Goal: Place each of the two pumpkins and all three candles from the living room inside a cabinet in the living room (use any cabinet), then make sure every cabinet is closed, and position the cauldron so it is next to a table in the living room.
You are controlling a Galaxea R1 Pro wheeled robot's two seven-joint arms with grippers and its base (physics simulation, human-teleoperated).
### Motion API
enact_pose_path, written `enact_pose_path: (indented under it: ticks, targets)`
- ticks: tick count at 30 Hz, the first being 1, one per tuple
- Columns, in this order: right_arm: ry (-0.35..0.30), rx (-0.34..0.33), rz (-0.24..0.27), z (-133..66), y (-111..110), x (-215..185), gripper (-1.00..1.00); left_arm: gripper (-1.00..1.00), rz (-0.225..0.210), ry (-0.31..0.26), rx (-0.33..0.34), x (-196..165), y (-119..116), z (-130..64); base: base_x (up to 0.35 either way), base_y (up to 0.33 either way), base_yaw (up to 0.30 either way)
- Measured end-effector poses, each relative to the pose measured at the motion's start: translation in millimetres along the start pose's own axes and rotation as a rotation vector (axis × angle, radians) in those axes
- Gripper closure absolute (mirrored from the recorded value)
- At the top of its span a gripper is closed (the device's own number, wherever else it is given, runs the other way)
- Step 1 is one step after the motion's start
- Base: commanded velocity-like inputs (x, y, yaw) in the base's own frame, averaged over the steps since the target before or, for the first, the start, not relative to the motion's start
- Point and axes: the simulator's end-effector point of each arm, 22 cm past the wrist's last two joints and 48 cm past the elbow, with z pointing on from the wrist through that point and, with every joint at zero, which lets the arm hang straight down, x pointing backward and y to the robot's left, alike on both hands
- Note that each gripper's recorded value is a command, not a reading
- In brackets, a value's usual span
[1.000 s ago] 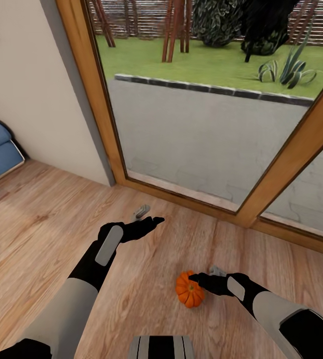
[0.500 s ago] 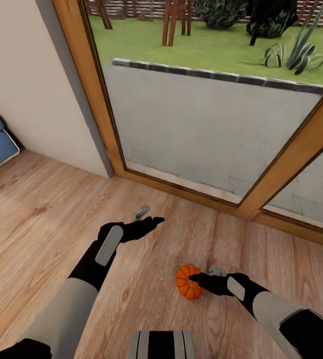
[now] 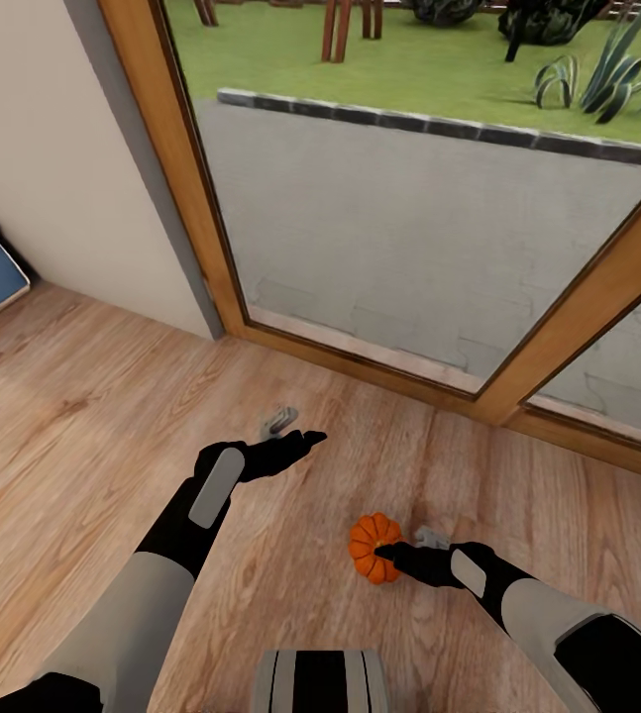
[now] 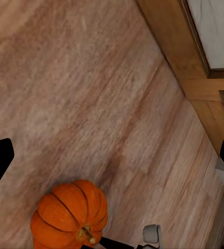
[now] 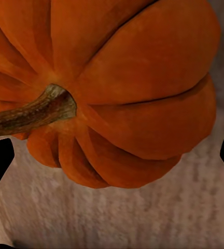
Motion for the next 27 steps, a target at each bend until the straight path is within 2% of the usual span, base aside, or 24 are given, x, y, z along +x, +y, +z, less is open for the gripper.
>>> enact_pose_path:
  ticks: [27]
  targets:
    - [0.018,0.008,0.008,7.2,-6.9,7.4,-1.0,-1.0,-0.013,0.014,-0.007,6.0,9.7,7.3,0.0,0.0,0.0]
